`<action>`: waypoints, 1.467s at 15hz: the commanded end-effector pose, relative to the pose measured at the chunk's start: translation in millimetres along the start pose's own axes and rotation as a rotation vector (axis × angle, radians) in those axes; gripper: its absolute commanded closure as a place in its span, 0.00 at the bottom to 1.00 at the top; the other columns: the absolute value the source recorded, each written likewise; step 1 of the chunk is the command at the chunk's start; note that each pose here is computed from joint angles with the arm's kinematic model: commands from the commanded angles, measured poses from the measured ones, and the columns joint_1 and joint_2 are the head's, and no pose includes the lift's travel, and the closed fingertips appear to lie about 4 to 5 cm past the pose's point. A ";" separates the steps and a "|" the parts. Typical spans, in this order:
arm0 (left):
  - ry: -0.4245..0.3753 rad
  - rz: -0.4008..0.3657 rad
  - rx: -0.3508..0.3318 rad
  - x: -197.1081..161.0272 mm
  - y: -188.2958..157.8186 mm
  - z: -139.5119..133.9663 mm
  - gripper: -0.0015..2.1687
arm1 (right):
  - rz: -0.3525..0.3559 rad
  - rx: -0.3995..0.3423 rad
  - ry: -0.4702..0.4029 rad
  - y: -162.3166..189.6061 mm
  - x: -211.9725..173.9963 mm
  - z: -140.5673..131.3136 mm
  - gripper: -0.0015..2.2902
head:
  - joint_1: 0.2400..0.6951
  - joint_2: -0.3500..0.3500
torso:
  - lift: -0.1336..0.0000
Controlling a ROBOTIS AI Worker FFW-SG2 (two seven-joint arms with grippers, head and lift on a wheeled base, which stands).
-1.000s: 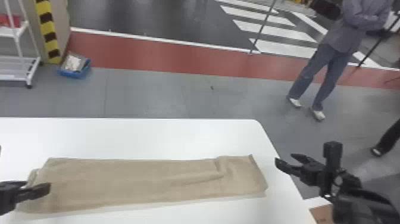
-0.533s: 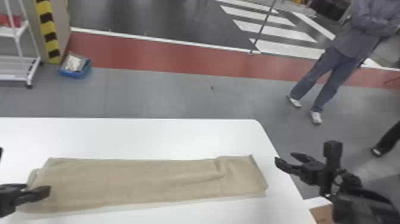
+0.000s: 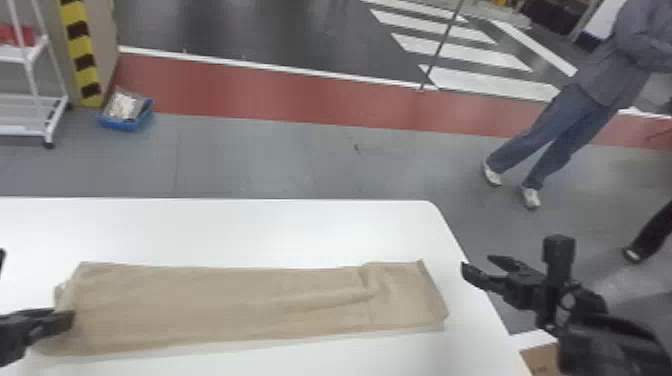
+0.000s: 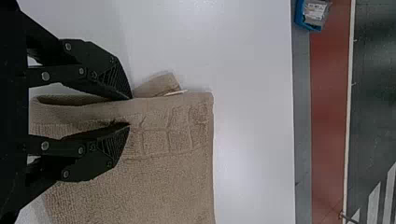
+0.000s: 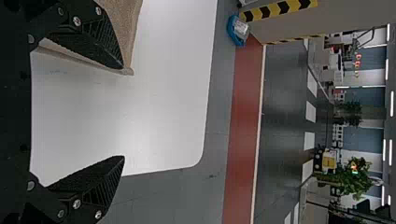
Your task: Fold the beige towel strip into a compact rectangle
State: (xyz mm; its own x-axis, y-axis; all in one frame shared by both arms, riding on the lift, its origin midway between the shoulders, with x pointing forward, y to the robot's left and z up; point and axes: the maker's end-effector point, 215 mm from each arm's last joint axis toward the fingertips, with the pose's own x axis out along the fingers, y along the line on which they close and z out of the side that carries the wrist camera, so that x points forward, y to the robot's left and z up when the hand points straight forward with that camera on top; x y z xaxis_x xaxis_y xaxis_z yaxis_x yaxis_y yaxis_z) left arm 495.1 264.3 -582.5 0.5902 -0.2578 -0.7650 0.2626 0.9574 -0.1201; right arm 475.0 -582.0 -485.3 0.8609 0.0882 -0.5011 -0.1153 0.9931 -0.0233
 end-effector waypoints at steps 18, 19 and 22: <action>-0.102 -0.374 -0.470 -92.2 -19.4 60.2 0.66 | 0.226 0.047 -0.028 151.7 40.7 -3.3 0.51 | 1.00 0.18 | 1.00; -0.114 -0.377 -0.470 -96.1 -18.0 65.3 0.66 | 0.240 0.060 -0.020 162.6 41.2 -8.0 0.59 | 1.00 0.20 | 1.00; -0.116 -0.422 -0.500 -104.4 -24.1 73.2 0.66 | 0.333 0.079 0.001 214.3 50.2 -19.3 0.70 | 1.00 0.26 | 1.00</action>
State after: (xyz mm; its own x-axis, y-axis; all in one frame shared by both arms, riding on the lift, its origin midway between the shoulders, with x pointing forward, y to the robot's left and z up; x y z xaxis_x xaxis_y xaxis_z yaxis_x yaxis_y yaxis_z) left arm 483.2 261.8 -459.0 0.6047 -0.5935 -0.5310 0.1195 0.7269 -0.6763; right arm 486.5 -392.5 -523.4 0.8026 0.3699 -0.4680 -0.3209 0.9291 0.1839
